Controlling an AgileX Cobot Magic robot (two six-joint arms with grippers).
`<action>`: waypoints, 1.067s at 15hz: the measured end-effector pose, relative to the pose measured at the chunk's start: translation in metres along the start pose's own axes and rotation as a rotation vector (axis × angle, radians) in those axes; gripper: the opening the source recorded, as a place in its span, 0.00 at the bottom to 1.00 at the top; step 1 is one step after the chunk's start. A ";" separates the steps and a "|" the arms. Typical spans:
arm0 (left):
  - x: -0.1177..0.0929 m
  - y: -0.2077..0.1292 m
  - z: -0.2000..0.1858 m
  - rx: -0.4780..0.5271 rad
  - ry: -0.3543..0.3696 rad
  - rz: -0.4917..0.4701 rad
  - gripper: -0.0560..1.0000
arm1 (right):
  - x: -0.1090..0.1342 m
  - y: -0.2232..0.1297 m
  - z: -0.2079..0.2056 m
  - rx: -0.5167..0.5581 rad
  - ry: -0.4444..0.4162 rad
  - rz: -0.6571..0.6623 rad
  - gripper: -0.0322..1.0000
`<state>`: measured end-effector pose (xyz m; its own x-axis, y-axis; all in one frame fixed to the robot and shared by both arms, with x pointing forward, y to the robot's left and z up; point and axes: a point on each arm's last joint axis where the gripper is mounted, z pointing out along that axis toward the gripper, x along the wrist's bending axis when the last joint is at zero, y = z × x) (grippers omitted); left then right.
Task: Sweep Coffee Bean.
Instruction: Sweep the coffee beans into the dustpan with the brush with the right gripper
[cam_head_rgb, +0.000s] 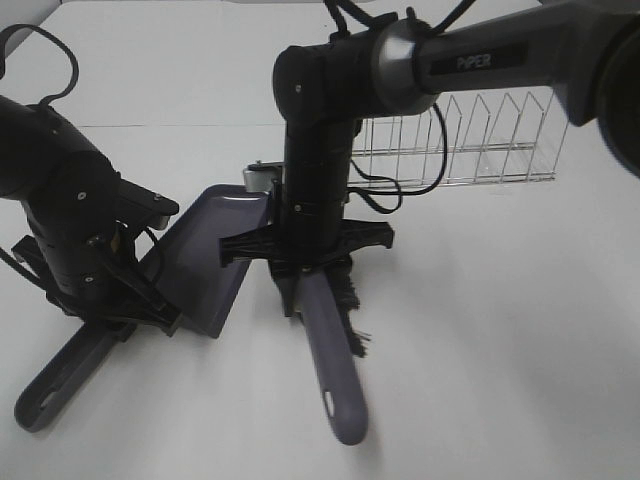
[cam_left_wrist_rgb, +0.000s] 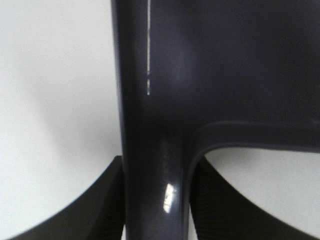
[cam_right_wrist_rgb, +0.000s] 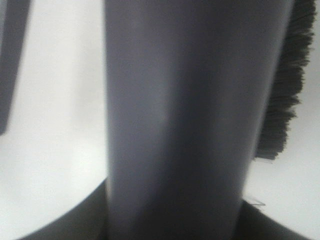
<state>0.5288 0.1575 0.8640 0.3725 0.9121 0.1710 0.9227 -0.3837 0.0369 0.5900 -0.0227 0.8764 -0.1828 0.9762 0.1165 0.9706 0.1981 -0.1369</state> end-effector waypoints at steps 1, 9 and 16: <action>0.000 0.000 0.000 0.000 -0.001 0.000 0.36 | 0.014 0.005 0.002 -0.003 0.048 0.000 0.30; 0.001 0.000 0.000 0.010 -0.015 -0.034 0.36 | 0.054 0.025 -0.021 -0.071 0.152 -0.071 0.30; -0.001 0.000 0.000 0.009 -0.038 -0.020 0.36 | 0.056 0.038 -0.068 -0.270 0.054 -0.155 0.30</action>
<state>0.5279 0.1566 0.8636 0.3574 0.9245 0.1329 0.9308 -0.3643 0.0311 0.6278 0.0332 0.9445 -0.3304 0.9287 0.1682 0.9396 0.3067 0.1522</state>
